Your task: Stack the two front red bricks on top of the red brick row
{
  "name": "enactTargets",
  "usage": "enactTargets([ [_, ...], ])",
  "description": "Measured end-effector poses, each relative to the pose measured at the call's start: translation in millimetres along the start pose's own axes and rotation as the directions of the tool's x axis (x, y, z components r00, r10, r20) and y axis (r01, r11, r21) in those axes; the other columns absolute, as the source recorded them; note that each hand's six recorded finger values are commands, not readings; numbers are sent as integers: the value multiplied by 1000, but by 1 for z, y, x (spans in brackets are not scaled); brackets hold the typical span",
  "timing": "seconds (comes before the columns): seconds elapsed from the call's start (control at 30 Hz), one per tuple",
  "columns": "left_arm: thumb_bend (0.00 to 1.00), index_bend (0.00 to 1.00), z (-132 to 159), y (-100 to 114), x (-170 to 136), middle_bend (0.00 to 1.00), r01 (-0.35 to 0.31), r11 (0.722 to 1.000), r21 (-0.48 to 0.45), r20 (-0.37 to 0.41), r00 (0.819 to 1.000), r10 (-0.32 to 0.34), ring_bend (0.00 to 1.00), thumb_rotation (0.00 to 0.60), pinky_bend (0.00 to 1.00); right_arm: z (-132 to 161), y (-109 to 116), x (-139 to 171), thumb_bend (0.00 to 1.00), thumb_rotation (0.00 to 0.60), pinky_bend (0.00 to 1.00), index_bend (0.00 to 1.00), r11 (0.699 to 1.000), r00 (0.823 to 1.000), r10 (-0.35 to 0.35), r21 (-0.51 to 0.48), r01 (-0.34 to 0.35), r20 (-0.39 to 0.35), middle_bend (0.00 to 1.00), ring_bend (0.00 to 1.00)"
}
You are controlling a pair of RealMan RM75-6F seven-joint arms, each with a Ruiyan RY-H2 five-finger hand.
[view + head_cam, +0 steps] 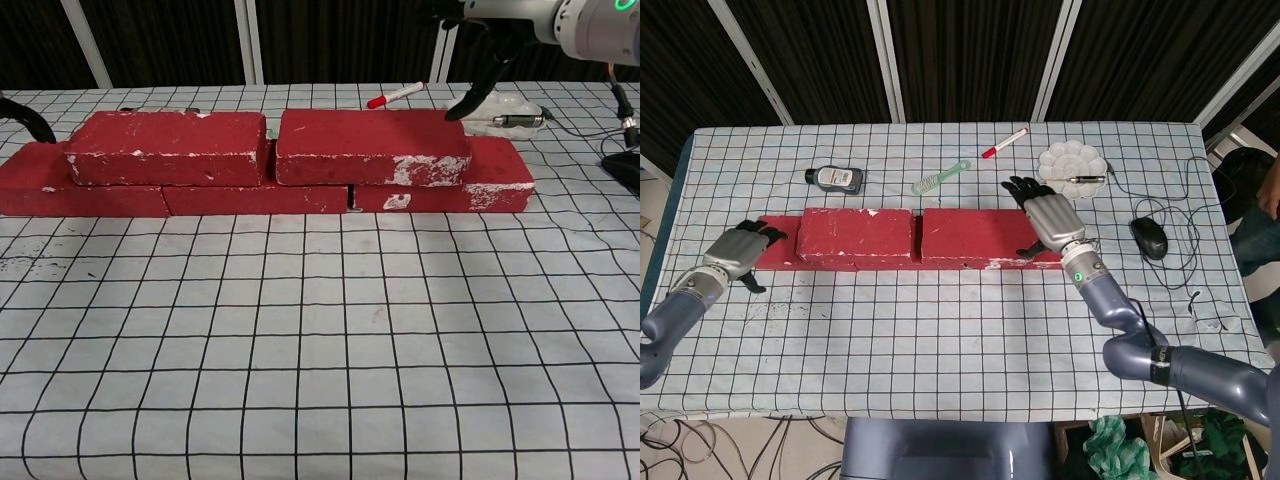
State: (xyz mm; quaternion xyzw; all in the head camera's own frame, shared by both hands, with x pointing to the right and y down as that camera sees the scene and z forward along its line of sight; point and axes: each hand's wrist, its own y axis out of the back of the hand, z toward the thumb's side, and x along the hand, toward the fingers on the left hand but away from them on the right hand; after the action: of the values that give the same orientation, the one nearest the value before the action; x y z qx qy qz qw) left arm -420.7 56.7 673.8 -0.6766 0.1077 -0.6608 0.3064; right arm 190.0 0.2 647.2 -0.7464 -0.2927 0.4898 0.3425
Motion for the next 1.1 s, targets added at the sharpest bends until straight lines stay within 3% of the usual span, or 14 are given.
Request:
enactTargets([
  [0.43,0,127,16,-8,17,123,10,1000,-13,18,1000,-10,0,600,61,-13,-2,0,0,600,141,0,1000,1000,-2,0,2,23,4,0],
  [1.1,0,127,23,-6,19,121,-6,1000,-22,39,999,7,0,600,59,-18,-1,0,0,600,141,0,1000,999,-4,0,4,36,4,0],
])
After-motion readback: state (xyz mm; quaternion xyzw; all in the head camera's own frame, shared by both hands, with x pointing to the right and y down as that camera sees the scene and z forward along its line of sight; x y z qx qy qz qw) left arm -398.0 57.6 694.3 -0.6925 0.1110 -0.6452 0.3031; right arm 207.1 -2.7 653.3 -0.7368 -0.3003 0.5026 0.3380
